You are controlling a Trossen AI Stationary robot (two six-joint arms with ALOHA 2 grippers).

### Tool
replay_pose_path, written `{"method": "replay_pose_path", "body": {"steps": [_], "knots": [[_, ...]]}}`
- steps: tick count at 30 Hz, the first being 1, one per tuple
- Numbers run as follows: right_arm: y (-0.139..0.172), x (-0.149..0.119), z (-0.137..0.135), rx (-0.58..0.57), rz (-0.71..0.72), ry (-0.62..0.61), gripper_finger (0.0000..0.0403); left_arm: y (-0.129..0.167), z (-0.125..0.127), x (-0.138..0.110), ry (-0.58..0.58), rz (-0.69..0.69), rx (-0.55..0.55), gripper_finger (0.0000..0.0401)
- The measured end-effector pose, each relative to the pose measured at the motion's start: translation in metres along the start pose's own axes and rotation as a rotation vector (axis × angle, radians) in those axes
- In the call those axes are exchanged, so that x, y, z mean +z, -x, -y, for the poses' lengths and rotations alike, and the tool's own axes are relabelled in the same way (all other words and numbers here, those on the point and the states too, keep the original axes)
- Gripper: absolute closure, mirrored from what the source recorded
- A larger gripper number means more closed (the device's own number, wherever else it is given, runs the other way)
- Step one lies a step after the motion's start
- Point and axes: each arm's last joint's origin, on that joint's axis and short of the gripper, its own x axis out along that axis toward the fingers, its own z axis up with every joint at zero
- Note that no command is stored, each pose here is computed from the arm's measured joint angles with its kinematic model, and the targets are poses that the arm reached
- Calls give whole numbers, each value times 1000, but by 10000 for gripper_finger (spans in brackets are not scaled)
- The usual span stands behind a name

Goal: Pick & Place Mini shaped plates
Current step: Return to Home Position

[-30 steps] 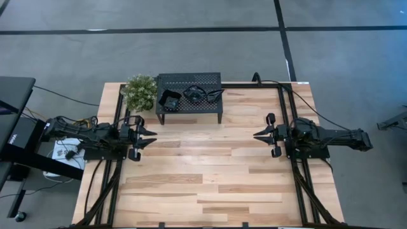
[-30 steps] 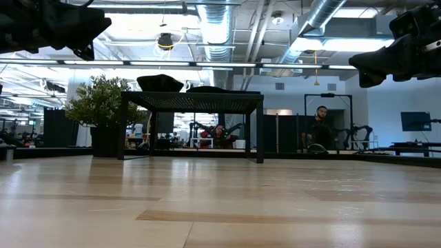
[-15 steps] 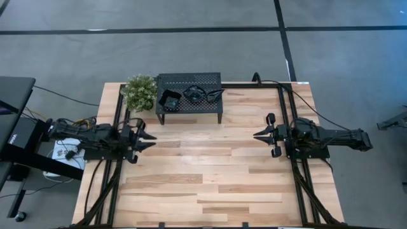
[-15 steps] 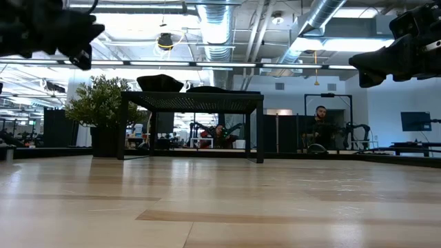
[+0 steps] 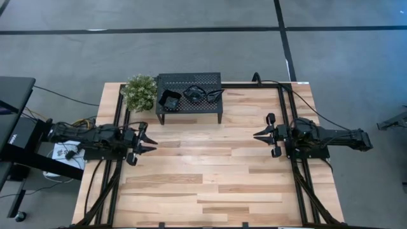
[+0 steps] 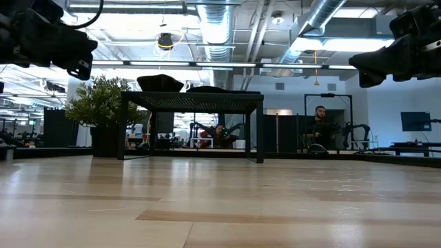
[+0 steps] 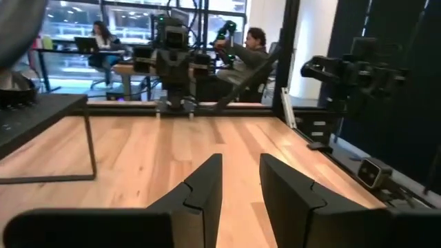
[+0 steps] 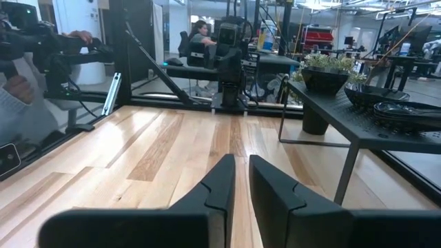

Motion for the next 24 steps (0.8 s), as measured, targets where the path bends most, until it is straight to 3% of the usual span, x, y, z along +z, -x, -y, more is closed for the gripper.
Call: {"method": "replay_pose_path", "body": {"steps": [24], "knots": [[0, 0, 0, 0, -1, 0, 363, 0, -2, 1, -13, 8, 29, 301]]}}
